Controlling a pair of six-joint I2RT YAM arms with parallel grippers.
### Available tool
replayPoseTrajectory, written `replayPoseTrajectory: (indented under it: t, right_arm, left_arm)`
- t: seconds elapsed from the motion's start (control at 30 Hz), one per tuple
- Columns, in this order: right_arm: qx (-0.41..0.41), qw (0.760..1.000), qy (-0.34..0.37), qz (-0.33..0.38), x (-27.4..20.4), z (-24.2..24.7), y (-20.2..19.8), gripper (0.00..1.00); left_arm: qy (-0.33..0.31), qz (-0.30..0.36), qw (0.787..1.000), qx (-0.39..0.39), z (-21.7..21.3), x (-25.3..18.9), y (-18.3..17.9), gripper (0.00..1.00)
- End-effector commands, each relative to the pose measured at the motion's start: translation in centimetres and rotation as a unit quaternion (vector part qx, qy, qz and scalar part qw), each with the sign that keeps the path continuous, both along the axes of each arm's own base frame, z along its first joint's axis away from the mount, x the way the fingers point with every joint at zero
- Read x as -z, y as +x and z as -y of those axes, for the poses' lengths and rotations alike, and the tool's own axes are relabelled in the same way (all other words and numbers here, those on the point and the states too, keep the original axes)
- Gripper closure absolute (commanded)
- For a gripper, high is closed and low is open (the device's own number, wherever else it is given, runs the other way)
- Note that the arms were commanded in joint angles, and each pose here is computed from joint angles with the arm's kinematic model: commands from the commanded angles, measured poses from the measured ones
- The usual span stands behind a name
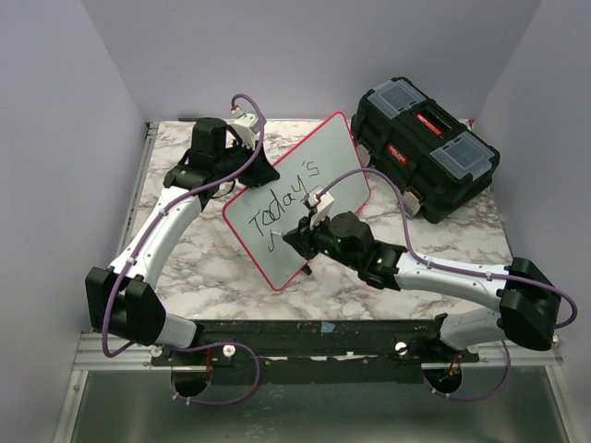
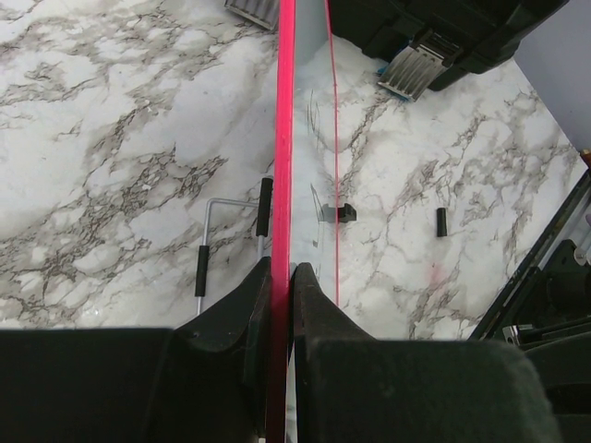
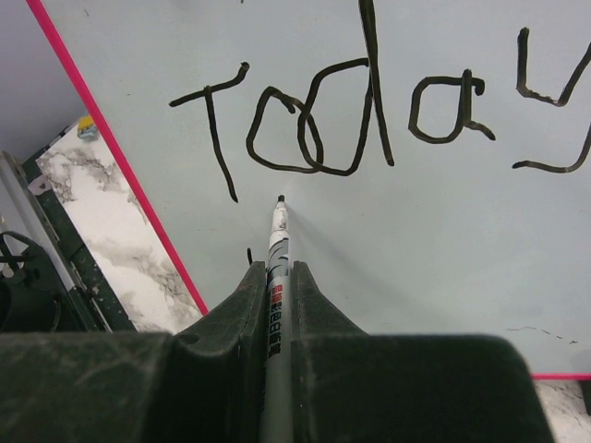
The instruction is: Write a sentence on the whiteboard
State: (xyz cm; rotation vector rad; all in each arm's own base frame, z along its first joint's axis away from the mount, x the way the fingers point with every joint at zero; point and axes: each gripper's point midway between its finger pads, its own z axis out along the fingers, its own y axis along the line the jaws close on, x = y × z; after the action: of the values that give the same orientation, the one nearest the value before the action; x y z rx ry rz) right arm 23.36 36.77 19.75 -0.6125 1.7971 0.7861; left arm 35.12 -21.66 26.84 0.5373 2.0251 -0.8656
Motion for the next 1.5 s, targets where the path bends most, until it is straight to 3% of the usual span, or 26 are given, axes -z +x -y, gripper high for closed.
replayPoseTrajectory:
  t: [0.0, 0.83, 1.47]
  right_arm:
    - [-0.006, 0.998, -0.062, -0.032, 4.7, 0.9, -0.5, 0.99]
    - [-0.012, 0.991, -0.090, -0.096, 9.9, 3.4, -3.1, 0.99]
    - [-0.047, 0.991, -0.074, -0.098, 8.3, -0.1, -3.8, 0.99]
  left_arm:
    - [0.036, -0.003, 0.999, 0.014, 0.1, 2.2, -0.2, 1.00]
    - [0.038, -0.001, 0.999, 0.012, 0.0, 2.0, -0.1, 1.00]
    - [0.036, 0.004, 0.999, 0.012, -0.1, 1.7, -0.2, 1.00]
